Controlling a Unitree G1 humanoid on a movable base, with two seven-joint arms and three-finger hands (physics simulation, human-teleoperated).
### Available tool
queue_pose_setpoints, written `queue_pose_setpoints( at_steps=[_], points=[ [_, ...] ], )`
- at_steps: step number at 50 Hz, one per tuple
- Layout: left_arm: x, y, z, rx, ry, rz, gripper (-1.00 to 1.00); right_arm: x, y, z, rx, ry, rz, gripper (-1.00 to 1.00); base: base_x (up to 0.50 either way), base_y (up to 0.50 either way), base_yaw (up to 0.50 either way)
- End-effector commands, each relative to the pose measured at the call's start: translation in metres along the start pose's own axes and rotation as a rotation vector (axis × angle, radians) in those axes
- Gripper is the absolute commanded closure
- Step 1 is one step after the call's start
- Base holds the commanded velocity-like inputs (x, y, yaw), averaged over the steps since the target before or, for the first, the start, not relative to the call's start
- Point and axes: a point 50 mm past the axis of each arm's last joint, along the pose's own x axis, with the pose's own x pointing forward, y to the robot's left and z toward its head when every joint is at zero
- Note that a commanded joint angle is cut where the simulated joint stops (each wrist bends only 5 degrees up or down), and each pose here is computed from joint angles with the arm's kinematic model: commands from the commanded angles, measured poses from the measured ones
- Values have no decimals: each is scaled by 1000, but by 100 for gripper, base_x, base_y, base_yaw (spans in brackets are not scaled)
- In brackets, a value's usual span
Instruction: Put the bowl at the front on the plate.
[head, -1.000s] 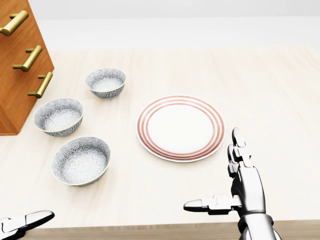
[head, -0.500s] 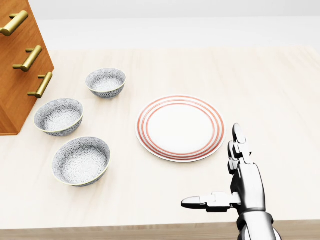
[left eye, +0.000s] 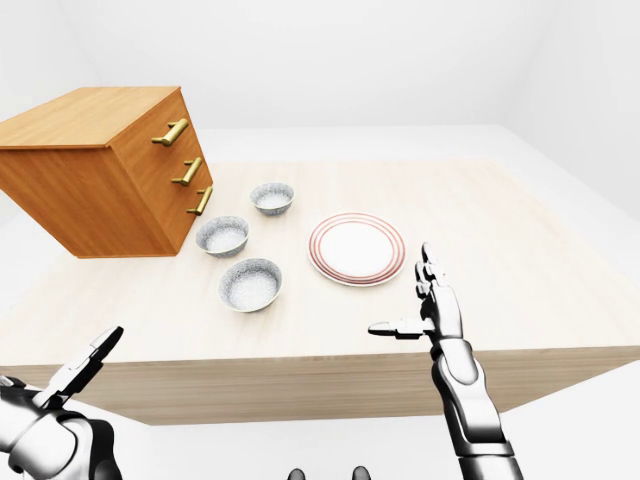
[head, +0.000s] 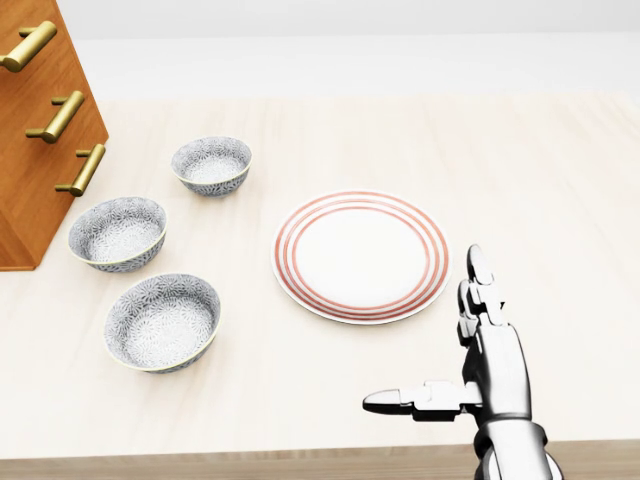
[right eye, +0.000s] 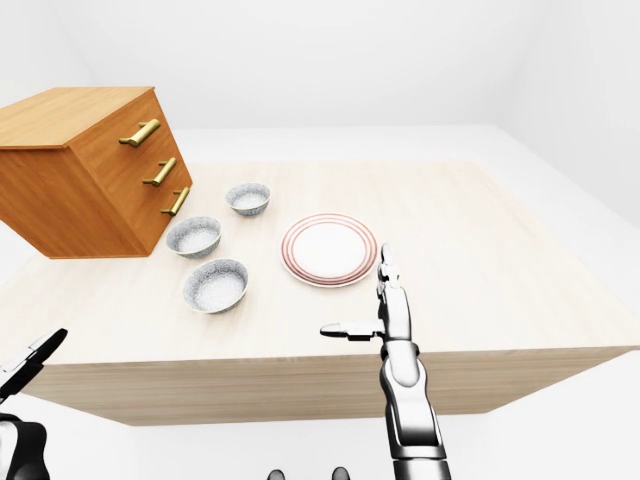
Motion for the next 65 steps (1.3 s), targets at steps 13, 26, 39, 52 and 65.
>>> queue_pose_setpoints(
  at_steps=[13,26,39,52,65],
  points=[
    [-8,14,35,-70,-131,26,-100,0,-2,-1,17,12,-5,-100,0,0,0],
    [-8,14,36,-66,-139,25,-100,0,-2,-1,17,12,-5,-100,0,0,0],
    [-8,14,36,-65,-142,25,-100,0,-2,-1,17,12,-5,-100,0,0,0],
    [-8,14,36,-65,-143,24,-100,0,-2,-1,17,12,-5,-100,0,0,0],
    [-8,13,37,-67,-147,23,-100,-1,-4,-1,24,-1,3,-100,0,0,0]
  ],
)
